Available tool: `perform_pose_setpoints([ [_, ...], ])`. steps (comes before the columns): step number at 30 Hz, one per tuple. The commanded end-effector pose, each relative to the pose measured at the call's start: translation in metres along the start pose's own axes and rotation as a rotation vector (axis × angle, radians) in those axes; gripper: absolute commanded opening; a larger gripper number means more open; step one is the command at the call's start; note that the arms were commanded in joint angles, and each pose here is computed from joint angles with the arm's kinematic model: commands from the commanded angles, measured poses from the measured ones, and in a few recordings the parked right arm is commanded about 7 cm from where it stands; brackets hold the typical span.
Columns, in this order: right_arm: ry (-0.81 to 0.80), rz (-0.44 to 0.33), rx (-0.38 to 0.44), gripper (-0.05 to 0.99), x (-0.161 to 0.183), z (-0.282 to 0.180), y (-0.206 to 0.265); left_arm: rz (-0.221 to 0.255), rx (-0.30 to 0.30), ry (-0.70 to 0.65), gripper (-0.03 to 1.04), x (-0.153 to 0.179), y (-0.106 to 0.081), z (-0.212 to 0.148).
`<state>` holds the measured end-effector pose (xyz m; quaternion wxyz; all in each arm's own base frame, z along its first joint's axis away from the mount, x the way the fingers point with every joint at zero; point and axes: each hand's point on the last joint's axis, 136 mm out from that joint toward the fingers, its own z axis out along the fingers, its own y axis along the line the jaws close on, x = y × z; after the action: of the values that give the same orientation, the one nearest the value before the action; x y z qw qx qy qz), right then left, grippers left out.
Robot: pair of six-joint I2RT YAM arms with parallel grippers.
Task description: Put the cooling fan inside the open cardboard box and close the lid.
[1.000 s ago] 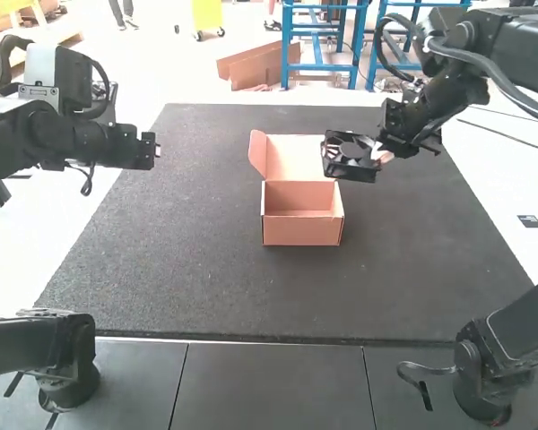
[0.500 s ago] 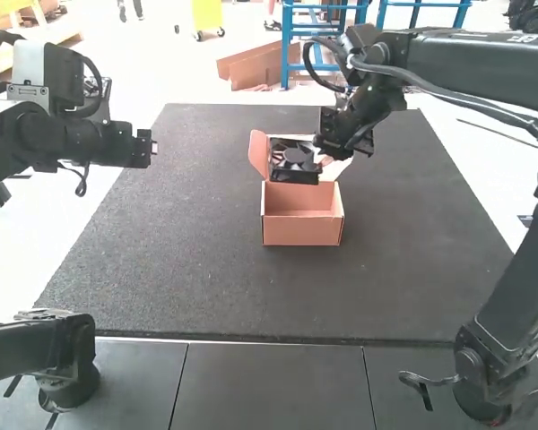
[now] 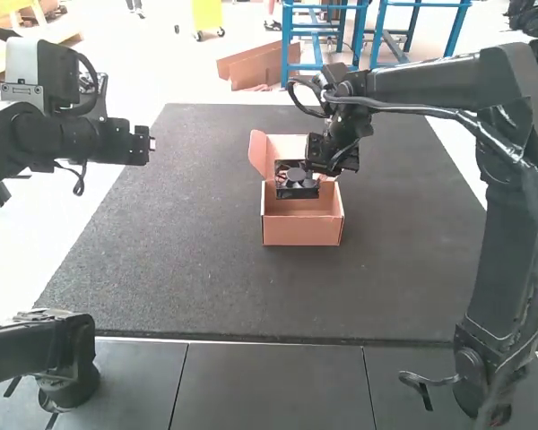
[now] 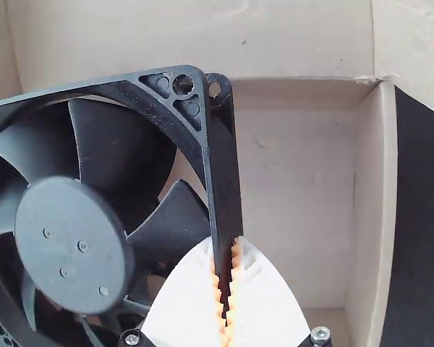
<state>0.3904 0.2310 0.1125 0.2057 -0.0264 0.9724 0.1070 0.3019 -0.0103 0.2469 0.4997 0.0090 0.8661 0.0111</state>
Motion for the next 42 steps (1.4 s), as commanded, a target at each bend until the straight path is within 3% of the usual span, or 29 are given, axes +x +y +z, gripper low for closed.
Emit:
perform_pose_setpoints([
  [1,-0.037,-0.010,0.051,-0.01,-0.008,0.006,-0.010,-0.003,0.001,-0.041,0.97,-0.011,0.001,-0.007],
  [6,-0.006,-0.034,0.133,-0.01,0.010,0.028,-0.029,-0.002,0.001,-0.033,0.97,-0.010,0.001,-0.008],
  [11,0.006,-0.049,0.140,-0.01,0.017,0.035,-0.034,-0.004,-0.001,-0.050,0.97,-0.018,0.002,-0.011],
  [12,0.004,-0.052,0.120,0.01,0.015,0.035,-0.030,-0.004,0.001,-0.055,0.97,-0.019,0.001,-0.011],
  [15,0.009,-0.047,0.001,0.27,0.008,0.027,-0.006,-0.002,0.004,-0.070,0.97,-0.026,0.000,-0.011],
  [22,-0.089,-0.010,-0.187,0.55,-0.042,-0.028,0.017,-0.002,0.045,-0.106,0.97,-0.047,-0.008,-0.011],
  [27,-0.241,0.025,-0.219,0.61,-0.082,-0.084,0.007,0.000,0.063,-0.088,0.97,-0.056,-0.012,0.001],
  [30,-0.318,0.000,-0.214,0.82,-0.096,-0.111,-0.007,0.001,0.063,-0.066,0.97,-0.059,-0.013,0.013],
  [33,-0.351,0.013,-0.192,0.90,-0.099,-0.127,-0.025,0.002,0.067,-0.045,0.97,-0.060,-0.015,0.025],
  [38,-0.337,0.045,-0.142,0.91,-0.080,-0.130,-0.058,0.008,0.080,-0.048,0.97,-0.063,-0.021,0.054],
  [42,-0.411,0.009,-0.110,0.91,-0.076,-0.135,-0.071,0.019,0.092,-0.012,0.97,-0.058,-0.032,0.084],
])
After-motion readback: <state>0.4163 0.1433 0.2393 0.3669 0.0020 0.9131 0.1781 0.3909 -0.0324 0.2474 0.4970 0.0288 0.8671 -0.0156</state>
